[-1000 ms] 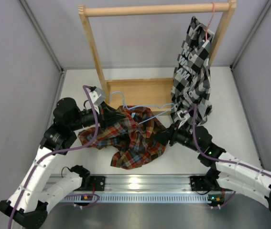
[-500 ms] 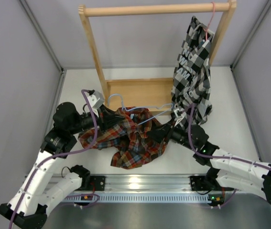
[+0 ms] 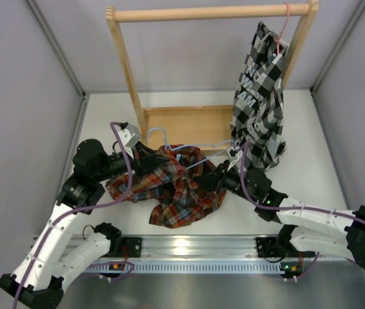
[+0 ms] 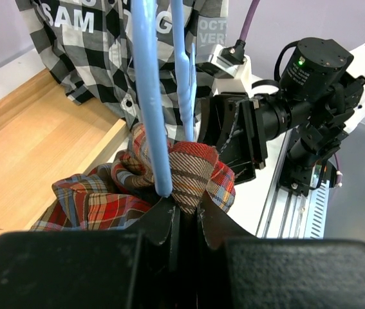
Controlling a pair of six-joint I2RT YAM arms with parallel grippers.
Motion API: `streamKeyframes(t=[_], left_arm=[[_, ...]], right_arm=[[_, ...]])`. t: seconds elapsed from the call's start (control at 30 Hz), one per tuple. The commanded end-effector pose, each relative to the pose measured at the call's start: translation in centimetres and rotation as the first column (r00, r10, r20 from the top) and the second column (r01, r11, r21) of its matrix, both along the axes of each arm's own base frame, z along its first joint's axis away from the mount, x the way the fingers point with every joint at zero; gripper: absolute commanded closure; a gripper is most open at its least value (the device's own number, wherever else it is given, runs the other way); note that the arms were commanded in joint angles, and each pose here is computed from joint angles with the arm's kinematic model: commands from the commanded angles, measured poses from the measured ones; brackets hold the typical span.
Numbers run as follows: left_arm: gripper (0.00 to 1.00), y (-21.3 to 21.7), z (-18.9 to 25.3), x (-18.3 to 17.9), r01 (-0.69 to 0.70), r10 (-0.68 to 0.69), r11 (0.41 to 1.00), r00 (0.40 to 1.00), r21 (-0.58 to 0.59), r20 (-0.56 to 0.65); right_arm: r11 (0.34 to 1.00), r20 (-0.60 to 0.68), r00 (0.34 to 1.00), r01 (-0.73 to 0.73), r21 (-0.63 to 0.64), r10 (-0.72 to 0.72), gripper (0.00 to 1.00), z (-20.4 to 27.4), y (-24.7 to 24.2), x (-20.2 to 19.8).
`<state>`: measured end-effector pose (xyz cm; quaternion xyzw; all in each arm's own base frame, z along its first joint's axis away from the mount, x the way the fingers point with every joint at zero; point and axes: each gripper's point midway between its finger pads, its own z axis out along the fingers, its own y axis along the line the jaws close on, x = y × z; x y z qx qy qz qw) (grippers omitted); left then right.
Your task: Place the shirt on the hanger
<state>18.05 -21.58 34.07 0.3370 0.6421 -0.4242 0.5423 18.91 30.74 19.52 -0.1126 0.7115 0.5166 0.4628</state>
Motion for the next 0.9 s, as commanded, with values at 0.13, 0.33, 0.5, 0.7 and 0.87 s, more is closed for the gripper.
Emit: streamKeyframes(t=[0.13, 0.33, 0.5, 0.7, 0.87], left_arm=[[1.0, 0.3, 2.5, -0.1, -0.017, 0.023, 0.998, 0.994, -0.055, 0.104], [1.0, 1.0, 3.1, -1.1, -0.022, 0.031, 0.998, 0.984, -0.051, 0.175], [1.0, 1.4, 1.2, -1.2, -0.029, 0.03, 1.0, 0.982, -0.005, 0.184], [1.0, 1.5, -2.0, -0.3, -0.045, 0.033, 0.997, 0.985, 0.067, 0.167], [1.0, 2.1, -4.1, 0.2, -0.093, 0.07, 0.984, 0.986, 0.149, 0.153]], right_arm=[[0.999, 0.063, 0.998, 0.005, 0.032, -0.007, 1.0, 2.6, 0.8, 0.1], [0.966, 0.061, 0.97, 0.24, -0.093, -0.235, 1.0, 1.5, -4.6, 3.8], [0.91, 0.012, 0.925, 0.376, -0.176, -0.38, 1.0, 1.8, -10.2, 6.6], [0.869, -0.045, 0.893, 0.424, -0.254, -0.449, 1.0, 2.9, -14.2, 8.8], [0.835, -0.015, 0.87, 0.468, -0.29, -0.492, 1.0, 4.5, -15.8, 9.9]])
